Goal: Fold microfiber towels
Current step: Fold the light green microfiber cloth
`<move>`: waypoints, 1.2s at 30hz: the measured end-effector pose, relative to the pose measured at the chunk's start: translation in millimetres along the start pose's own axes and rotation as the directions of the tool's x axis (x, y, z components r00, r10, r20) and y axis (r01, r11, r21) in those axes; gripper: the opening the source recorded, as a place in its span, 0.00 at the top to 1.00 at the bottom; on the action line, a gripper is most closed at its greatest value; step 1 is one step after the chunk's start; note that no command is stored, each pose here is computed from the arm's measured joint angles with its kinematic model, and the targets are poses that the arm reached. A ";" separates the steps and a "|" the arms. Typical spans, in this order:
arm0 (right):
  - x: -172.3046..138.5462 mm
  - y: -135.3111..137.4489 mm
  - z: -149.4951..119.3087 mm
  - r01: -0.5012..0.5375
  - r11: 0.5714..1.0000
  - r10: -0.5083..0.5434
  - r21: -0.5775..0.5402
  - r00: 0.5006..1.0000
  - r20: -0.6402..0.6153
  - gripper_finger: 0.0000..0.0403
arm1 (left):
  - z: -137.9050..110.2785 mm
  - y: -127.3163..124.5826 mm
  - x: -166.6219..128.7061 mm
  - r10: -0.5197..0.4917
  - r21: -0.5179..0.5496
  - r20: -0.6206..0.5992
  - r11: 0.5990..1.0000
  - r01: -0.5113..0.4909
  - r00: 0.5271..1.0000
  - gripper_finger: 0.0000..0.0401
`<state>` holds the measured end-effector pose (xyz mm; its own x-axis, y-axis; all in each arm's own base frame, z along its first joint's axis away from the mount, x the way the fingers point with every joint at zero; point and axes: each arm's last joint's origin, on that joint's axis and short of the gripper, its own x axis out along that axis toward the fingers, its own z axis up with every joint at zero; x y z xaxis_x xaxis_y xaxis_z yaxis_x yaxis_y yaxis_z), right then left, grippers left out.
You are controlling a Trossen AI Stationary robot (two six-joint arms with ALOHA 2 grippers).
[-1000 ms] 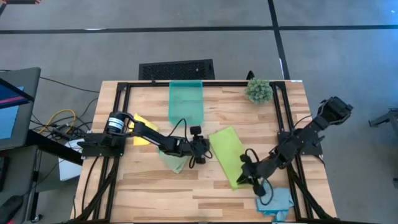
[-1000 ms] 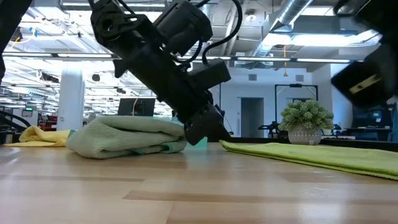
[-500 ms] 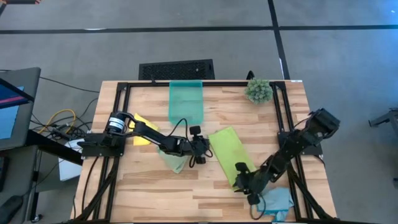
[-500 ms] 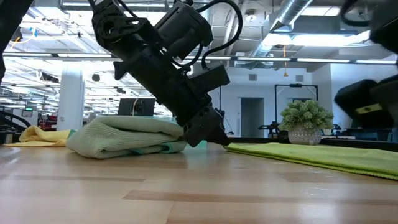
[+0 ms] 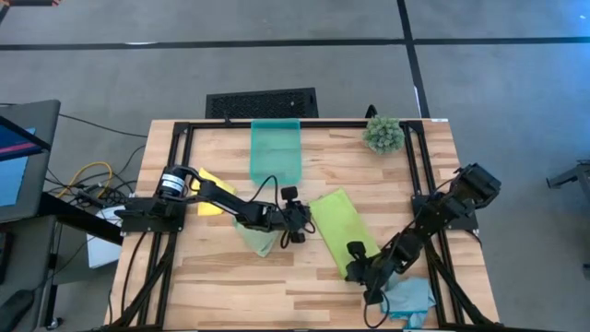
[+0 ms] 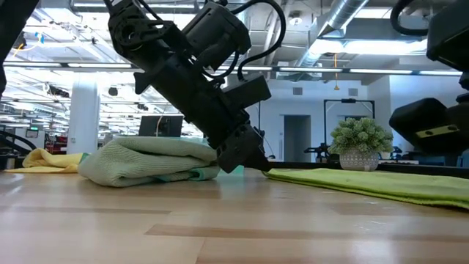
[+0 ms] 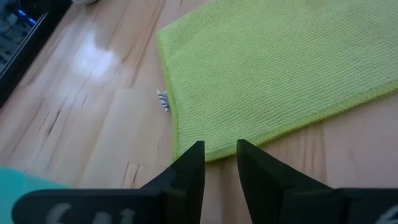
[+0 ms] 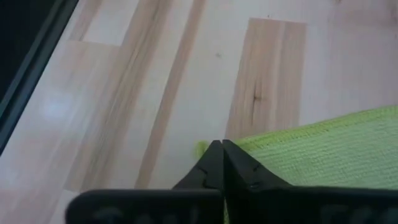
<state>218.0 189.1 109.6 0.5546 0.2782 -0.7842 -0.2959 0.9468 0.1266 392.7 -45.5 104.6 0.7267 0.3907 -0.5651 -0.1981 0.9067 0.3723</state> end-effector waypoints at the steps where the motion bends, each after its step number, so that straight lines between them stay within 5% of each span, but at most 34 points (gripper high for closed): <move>1: 0.0 -0.1 0.1 0.003 1.000 -0.003 -0.004 1.000 0.002 0.98 | 0.0 0.0 0.0 0.000 0.000 0.000 1.000 0.000 1.000 0.79; 13: -27.2 12.1 13.8 -0.020 0.998 0.013 0.052 0.991 0.135 0.98 | 3.8 5.5 2.6 0.015 0.026 0.035 1.000 -0.016 0.999 0.79; 28: 16.6 13.0 7.5 -0.114 0.987 0.094 0.109 0.981 0.171 0.91 | 12.5 14.2 6.0 0.028 0.064 0.117 0.997 -0.036 0.993 0.79; 32: 9.8 9.8 13.3 -0.109 0.991 0.093 0.081 0.978 0.187 0.79 | 13.0 10.6 5.6 -0.083 0.078 0.134 0.994 0.073 0.987 0.79; 36: -11.4 9.3 20.4 -0.100 0.994 0.090 0.044 0.978 0.187 0.67 | 13.9 4.2 4.2 -0.309 0.123 0.165 0.949 0.291 0.937 0.79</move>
<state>224.8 198.0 132.1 0.6616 0.3876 -0.6419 -0.3151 0.9205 0.2312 404.1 -42.2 114.0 0.8502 0.0599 -0.5231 0.1044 0.9546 0.2789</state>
